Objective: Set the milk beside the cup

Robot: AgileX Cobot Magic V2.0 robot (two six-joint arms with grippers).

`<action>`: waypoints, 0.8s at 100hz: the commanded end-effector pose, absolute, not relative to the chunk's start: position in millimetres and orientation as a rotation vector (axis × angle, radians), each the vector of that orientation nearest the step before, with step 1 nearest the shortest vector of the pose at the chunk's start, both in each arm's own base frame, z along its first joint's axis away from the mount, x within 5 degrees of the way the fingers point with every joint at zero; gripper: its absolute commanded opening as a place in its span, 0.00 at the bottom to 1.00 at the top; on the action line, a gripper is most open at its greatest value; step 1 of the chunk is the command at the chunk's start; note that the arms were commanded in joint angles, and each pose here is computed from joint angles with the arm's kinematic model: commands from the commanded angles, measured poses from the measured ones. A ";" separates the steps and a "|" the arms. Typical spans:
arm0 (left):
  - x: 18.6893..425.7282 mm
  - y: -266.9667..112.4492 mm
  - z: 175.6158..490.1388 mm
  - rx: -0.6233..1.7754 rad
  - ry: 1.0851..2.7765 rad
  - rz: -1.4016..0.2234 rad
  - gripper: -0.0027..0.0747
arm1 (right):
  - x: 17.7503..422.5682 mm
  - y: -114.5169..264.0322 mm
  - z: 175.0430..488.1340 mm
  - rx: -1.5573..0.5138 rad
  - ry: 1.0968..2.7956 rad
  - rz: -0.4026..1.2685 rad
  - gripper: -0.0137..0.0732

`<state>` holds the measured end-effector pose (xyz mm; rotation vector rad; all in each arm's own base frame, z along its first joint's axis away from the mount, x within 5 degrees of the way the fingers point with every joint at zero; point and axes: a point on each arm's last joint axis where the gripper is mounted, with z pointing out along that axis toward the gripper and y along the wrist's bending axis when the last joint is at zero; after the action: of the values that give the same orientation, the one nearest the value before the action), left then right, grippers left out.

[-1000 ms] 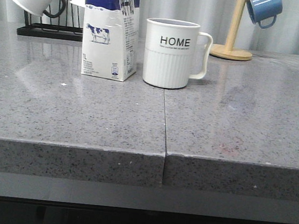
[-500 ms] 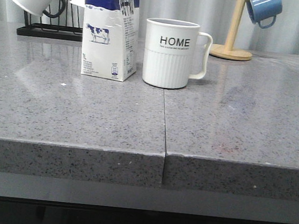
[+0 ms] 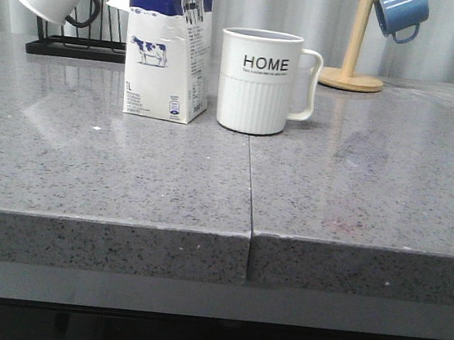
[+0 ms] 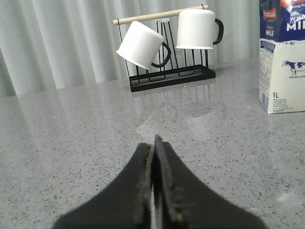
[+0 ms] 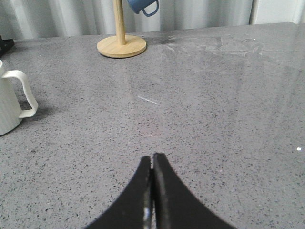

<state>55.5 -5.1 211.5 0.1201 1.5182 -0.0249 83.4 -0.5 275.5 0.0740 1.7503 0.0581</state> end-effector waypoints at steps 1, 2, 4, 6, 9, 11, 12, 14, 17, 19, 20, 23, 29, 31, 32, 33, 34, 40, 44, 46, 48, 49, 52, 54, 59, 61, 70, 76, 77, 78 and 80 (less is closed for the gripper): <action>54.5 -5.6 204.6 0.114 1.442 -0.035 0.01 | 84.1 -0.2 290.7 0.059 1.661 0.057 0.02; 54.5 -5.6 204.6 0.114 1.442 -0.035 0.01 | 84.1 -0.2 290.7 0.059 1.661 0.057 0.02; 54.5 -5.6 204.6 0.111 1.442 -0.038 0.01 | 84.1 -0.2 290.7 0.059 1.661 0.057 0.02; 54.5 -5.6 204.6 0.107 1.442 -0.043 0.01 | 84.1 -0.2 290.7 0.059 1.661 0.057 0.02; 54.5 -5.5 204.6 0.103 1.443 -0.047 0.01 | 84.1 -0.2 290.7 0.059 1.661 0.057 0.02; 54.5 -5.5 204.6 0.101 1.443 -0.048 0.01 | 84.1 -0.2 290.7 0.059 1.661 0.057 0.02; 54.5 -5.5 204.6 0.099 1.443 -0.050 0.01 | 84.1 -0.2 290.7 0.059 1.661 0.057 0.02; 54.5 -5.5 204.6 0.098 1.443 -0.052 0.01 | 84.1 -0.2 290.7 0.059 1.661 0.057 0.02; 54.5 -5.5 204.6 0.098 1.443 -0.052 0.01 | 84.1 -0.2 290.7 0.059 1.661 0.057 0.02; 54.5 -5.5 204.6 0.098 1.443 -0.052 0.01 | 84.1 -0.2 290.7 0.059 1.661 0.057 0.02; 54.5 -5.5 204.6 0.098 1.443 -0.052 0.01 | 84.1 -0.2 290.7 0.059 1.661 0.057 0.02; 54.5 -5.5 204.6 0.098 1.443 -0.052 0.01 | 84.1 -0.2 290.7 0.059 1.661 0.057 0.02; 54.5 -5.5 204.6 0.096 1.443 -0.053 0.01 | 84.1 -0.2 290.7 0.059 1.661 0.057 0.02; 54.5 -5.5 204.6 0.096 1.443 -0.053 0.01 | 84.1 -0.2 290.7 0.059 1.661 0.057 0.02; 54.5 -5.5 204.6 0.096 1.443 -0.053 0.01 | 84.1 -0.2 290.7 0.059 1.661 0.057 0.02; 54.5 -5.5 204.6 0.096 1.443 -0.053 0.01 | 84.1 -0.2 290.7 0.059 1.661 0.057 0.02; 54.5 -5.5 204.6 0.096 1.443 -0.053 0.01 | 84.1 -0.2 290.7 0.059 1.661 0.057 0.02; 54.5 -5.5 204.6 0.095 1.443 -0.055 0.01 | 84.1 -0.2 290.7 0.059 1.661 0.057 0.02; 54.5 -5.5 204.6 0.095 1.443 -0.055 0.01 | 84.1 -0.2 290.7 0.059 1.661 0.057 0.02; 54.5 -5.5 204.6 0.095 1.443 -0.055 0.01 | 84.1 -0.2 290.7 0.059 1.661 0.057 0.02; 54.5 -5.5 204.6 0.095 1.443 -0.055 0.01 | 84.1 -0.2 290.7 0.059 1.661 0.057 0.02; 54.5 -5.5 204.6 0.095 1.443 -0.055 0.01 | 84.1 -0.2 290.7 0.059 1.661 0.057 0.02; 54.5 -5.5 204.6 0.095 1.443 -0.055 0.01 | 84.1 -0.2 290.7 0.059 1.661 0.057 0.02; 54.5 -5.5 204.6 0.095 1.443 -0.055 0.01 | 84.1 -0.2 290.7 0.059 1.661 0.057 0.02; 54.5 -5.5 204.6 0.095 1.443 -0.055 0.01 | 84.1 -0.2 290.7 0.059 1.661 0.057 0.02; 54.5 -5.5 204.6 0.095 1.443 -0.055 0.01 | 84.1 -0.2 290.7 0.059 1.661 0.057 0.02; 54.5 -5.5 204.6 0.095 1.443 -0.055 0.01 | 84.1 -0.2 290.7 0.059 1.661 0.057 0.02; 54.5 -5.5 204.6 0.095 1.443 -0.055 0.01 | 84.1 -0.2 290.7 0.059 1.661 0.057 0.02; 54.5 -5.5 204.6 0.095 1.443 -0.055 0.01 | 84.1 -0.2 290.7 0.059 1.661 0.057 0.02; 54.5 -5.5 204.6 0.095 1.443 -0.055 0.01 | 84.1 -0.2 290.7 0.059 1.661 0.057 0.02; 54.5 -5.5 204.6 0.095 1.443 -0.055 0.01 | 84.1 -0.2 290.7 0.059 1.661 0.057 0.02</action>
<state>55.4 -5.2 212.7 0.1103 1.5059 -0.0355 83.4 -0.5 275.5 0.0740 1.7503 0.0581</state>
